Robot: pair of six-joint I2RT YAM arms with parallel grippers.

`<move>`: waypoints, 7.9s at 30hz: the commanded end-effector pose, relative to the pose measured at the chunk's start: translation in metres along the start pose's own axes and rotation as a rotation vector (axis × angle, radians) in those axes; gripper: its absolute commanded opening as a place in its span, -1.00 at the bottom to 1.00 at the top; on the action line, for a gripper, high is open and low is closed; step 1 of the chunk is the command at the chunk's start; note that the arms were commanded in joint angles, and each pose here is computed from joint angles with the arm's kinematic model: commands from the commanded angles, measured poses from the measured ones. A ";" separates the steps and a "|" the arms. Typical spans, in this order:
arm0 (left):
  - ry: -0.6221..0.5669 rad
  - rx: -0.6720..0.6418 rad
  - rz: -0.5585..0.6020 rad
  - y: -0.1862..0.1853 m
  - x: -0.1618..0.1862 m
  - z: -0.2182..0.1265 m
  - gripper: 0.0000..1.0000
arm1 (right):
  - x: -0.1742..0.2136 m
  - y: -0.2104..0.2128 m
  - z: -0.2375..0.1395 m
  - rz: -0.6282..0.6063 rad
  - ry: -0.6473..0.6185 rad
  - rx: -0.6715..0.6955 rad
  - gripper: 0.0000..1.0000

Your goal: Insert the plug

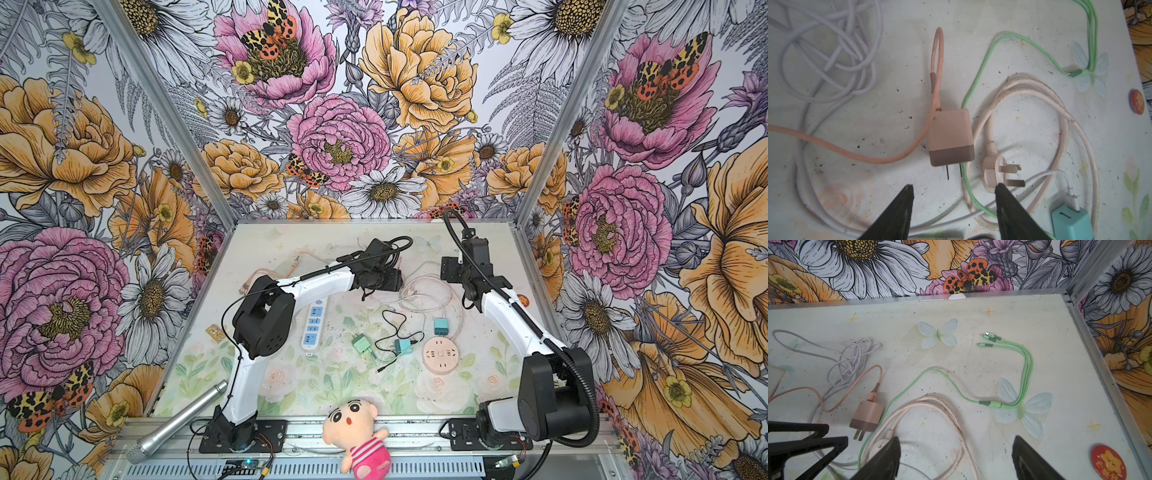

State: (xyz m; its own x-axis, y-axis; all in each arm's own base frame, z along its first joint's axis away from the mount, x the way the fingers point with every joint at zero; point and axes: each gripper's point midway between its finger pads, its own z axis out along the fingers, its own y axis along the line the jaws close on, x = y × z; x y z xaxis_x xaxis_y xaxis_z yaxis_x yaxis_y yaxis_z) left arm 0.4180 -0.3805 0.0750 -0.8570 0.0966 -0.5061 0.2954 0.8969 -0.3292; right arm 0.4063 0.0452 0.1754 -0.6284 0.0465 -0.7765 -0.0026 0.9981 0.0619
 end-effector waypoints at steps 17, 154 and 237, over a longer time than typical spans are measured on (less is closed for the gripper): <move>0.079 -0.027 -0.096 0.000 0.008 0.042 0.19 | -0.008 0.005 -0.001 -0.006 -0.010 -0.013 0.71; -0.262 -0.035 0.656 0.046 0.012 -0.183 0.04 | 0.061 0.267 -0.037 0.024 0.503 -1.005 -1.00; -0.076 -0.335 -0.483 0.278 0.062 -0.150 -0.58 | 0.139 0.398 -0.040 0.100 0.439 -0.364 -1.00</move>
State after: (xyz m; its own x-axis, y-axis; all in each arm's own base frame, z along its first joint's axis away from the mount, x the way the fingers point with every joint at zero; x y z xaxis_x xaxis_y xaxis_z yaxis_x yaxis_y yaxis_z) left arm 0.4041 -0.0513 0.0717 -0.8203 -0.3642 -0.4409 -0.2588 0.9239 -0.2818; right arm 0.2786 0.4642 0.1128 -0.9189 -0.0218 -0.3940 -0.2030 0.8823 0.4247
